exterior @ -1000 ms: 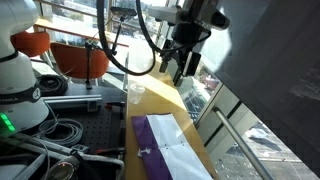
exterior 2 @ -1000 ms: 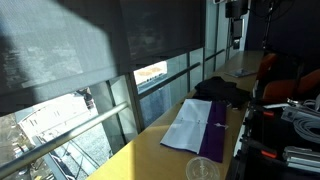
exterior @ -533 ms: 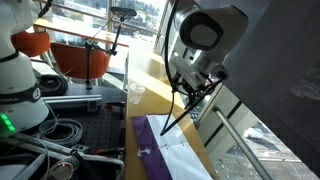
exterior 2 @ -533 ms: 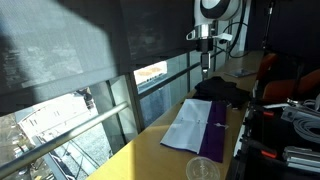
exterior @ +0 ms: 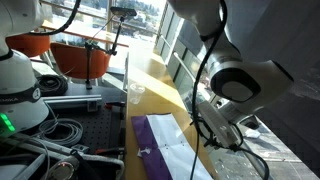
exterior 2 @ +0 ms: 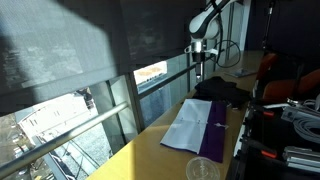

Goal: Close the file

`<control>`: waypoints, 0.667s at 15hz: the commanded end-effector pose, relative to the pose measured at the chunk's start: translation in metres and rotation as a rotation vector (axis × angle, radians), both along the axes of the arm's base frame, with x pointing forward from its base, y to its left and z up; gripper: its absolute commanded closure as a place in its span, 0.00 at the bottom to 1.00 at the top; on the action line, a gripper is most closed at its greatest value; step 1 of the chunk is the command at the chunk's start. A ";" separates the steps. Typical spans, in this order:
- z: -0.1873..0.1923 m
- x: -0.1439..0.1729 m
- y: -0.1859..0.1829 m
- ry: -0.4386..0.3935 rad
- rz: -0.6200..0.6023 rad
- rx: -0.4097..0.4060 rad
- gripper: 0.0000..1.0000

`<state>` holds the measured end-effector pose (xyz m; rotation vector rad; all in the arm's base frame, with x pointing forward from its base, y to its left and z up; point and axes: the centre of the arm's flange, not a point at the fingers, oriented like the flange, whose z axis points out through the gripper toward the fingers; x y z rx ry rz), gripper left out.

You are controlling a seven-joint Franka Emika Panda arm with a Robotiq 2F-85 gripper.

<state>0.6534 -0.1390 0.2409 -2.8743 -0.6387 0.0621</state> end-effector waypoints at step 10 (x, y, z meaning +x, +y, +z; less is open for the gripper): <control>-0.115 0.066 -0.109 0.012 -0.073 0.026 0.00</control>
